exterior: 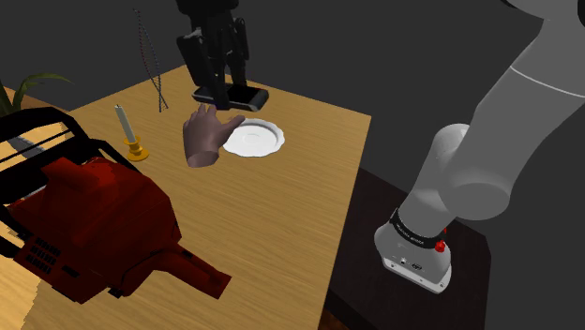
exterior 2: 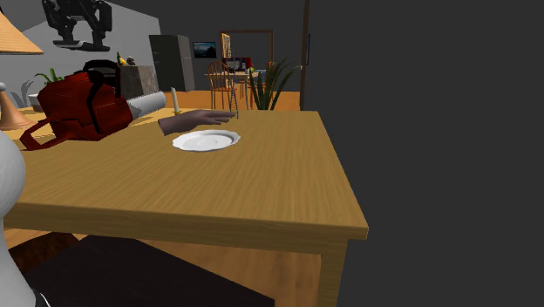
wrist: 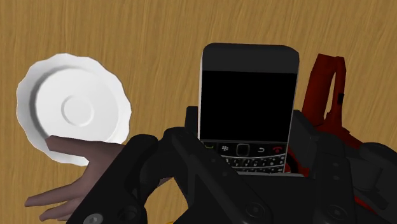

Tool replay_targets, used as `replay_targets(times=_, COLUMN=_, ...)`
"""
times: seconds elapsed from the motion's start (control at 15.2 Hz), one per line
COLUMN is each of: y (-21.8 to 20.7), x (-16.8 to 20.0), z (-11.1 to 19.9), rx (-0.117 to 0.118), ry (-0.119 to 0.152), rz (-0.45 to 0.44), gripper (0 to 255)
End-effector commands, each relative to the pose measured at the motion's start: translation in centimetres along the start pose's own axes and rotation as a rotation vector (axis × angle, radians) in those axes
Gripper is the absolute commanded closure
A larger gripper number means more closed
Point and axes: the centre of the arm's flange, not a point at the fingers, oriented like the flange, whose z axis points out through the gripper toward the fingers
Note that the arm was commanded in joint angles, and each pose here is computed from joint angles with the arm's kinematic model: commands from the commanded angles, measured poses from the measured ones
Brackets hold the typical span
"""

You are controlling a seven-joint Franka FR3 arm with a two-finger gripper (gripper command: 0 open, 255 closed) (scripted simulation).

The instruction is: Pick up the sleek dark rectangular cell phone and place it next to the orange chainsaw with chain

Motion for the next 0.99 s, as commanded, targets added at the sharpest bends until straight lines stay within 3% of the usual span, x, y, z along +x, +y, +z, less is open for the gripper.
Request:
replay_targets(times=0.0, y=-0.1, x=0.2, z=1.2, rx=0.000, ry=0.001, rz=0.000, gripper=255)
replay_targets(times=0.92, y=0.0, x=1.8, z=8.4, rx=0.000, ry=0.001, rz=0.000, gripper=255)
